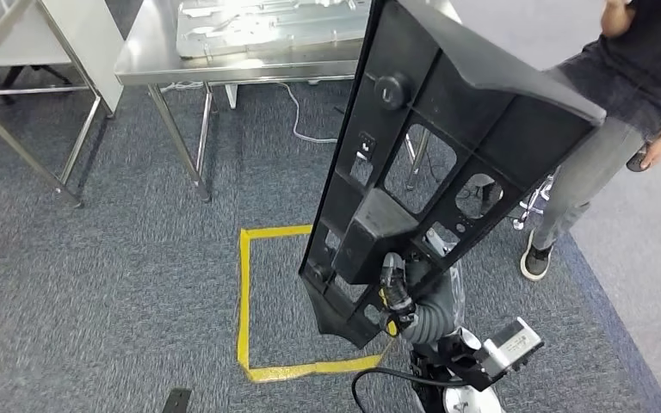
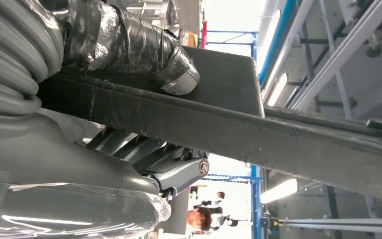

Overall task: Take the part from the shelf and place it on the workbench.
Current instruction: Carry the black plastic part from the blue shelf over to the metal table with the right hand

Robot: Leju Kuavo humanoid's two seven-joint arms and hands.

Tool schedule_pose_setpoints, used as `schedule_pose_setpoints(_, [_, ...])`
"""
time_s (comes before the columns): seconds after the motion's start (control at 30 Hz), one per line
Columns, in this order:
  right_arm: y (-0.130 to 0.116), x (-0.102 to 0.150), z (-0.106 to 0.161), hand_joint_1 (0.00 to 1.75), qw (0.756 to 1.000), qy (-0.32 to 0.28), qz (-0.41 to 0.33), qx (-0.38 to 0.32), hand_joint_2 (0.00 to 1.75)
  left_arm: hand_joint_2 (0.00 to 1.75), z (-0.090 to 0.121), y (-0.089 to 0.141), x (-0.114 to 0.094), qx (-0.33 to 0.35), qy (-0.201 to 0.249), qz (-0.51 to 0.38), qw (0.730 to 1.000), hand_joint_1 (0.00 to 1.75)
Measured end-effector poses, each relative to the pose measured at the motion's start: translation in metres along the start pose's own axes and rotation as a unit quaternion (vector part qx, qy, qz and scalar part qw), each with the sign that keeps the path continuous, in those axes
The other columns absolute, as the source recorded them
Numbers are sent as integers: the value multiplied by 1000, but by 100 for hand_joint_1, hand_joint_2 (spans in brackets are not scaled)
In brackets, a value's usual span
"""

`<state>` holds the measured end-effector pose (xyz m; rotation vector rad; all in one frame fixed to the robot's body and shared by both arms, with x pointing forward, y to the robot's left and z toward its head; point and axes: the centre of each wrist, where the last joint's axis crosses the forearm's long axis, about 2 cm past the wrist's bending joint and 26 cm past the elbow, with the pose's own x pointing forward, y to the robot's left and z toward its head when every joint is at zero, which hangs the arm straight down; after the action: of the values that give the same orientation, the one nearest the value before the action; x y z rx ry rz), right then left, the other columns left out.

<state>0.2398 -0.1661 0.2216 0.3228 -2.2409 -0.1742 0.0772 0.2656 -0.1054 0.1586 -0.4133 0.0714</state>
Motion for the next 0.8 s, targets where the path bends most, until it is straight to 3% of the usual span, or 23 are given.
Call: schedule_pose_setpoints(0.8, [-1, -1, 1, 175, 1000, 2, -1, -1, 175, 175, 0, -1, -1, -3, -1, 2, 1000, 0])
